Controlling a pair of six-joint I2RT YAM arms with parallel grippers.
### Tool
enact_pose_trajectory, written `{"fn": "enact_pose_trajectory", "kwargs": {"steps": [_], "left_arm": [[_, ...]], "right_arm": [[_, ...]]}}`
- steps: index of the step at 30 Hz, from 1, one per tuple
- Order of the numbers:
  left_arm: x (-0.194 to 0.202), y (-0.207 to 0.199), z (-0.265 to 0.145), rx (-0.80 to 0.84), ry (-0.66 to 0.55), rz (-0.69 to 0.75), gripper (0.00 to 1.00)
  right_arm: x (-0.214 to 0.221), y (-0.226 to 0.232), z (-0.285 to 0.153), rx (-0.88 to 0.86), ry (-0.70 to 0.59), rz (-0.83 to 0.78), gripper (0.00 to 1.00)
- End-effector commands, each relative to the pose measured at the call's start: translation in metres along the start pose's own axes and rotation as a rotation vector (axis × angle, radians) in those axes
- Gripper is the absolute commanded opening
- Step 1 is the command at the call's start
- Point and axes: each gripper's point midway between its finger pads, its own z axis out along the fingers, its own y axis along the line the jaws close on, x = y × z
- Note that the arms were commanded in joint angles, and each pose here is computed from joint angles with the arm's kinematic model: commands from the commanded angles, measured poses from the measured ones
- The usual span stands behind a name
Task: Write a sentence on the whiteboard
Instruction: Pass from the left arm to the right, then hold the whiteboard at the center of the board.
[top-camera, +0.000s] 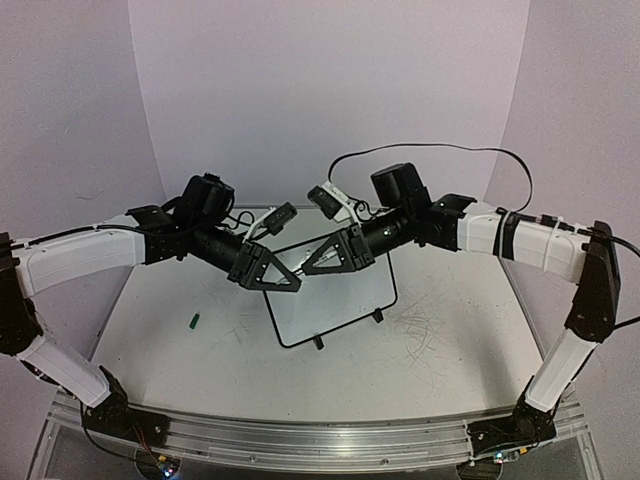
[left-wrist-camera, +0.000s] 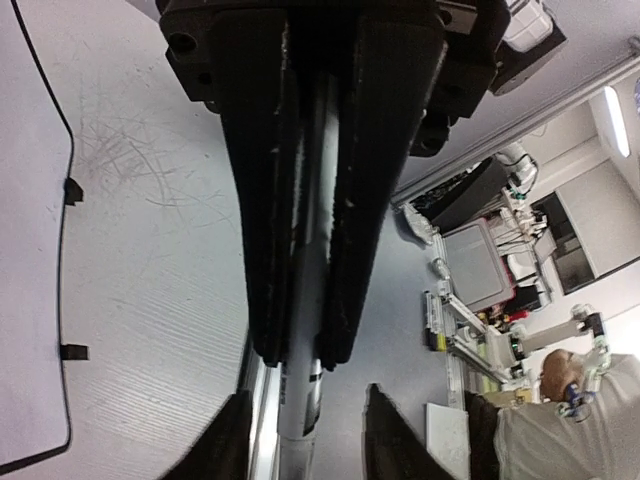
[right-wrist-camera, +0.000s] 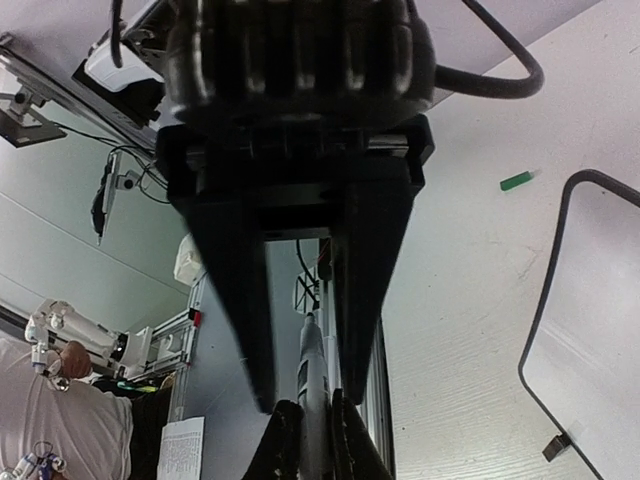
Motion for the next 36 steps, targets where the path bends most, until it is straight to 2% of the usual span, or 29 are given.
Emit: {"fn": "enact_pose_trajectory", "kwargs": {"steps": [1,3,5,11,17,20,24,27,32,36], "left_arm": [[-0.03,-0.006,-0.028,-0.139,-0.107,0.118,0.61],[-0.041,-0.002,-0.048,-0.222,-0.169,0.126,0.75],[-0.054,0.006,-0.073,-0.327,-0.248,0.12,0.82],[-0.078,0.027,-0.136,-0.655,-0.501,0.034,0.89],[-0.054,0.062,-0.156,-0.787,-0.627,-0.198,0.95],[-0.038,0.071,-0.151,-0.756,-0.659,-0.275,0.95],[-0.021,0.081,-0.146,-0.705,-0.724,-0.324,0.92],[-0.01,0.093,-0.14,-0.676,-0.752,-0.354,0.91],[-0.002,0.103,-0.126,-0.607,-0.767,-0.362,0.94],[0.011,0.111,-0.113,-0.616,-0.73,-0.359,0.99]], "right_arm": [[-0.016,-0.005,-0.014,0.153,-0.085,-0.033,0.0],[-0.019,-0.015,-0.029,0.251,-0.132,-0.016,0.0],[-0.024,-0.022,-0.051,0.342,-0.192,0.0,0.0],[-0.029,-0.037,-0.119,0.485,-0.355,0.048,0.0],[-0.037,-0.038,-0.179,0.537,-0.577,0.102,0.0],[-0.037,-0.032,-0.2,0.622,-0.638,0.066,0.0],[-0.023,-0.015,-0.224,0.758,-0.68,-0.073,0.0],[-0.015,0.0,-0.233,0.797,-0.699,-0.152,0.0],[-0.007,-0.012,-0.242,0.879,-0.69,-0.12,0.0],[-0.004,-0.021,-0.255,0.971,-0.712,-0.094,0.0]]}}
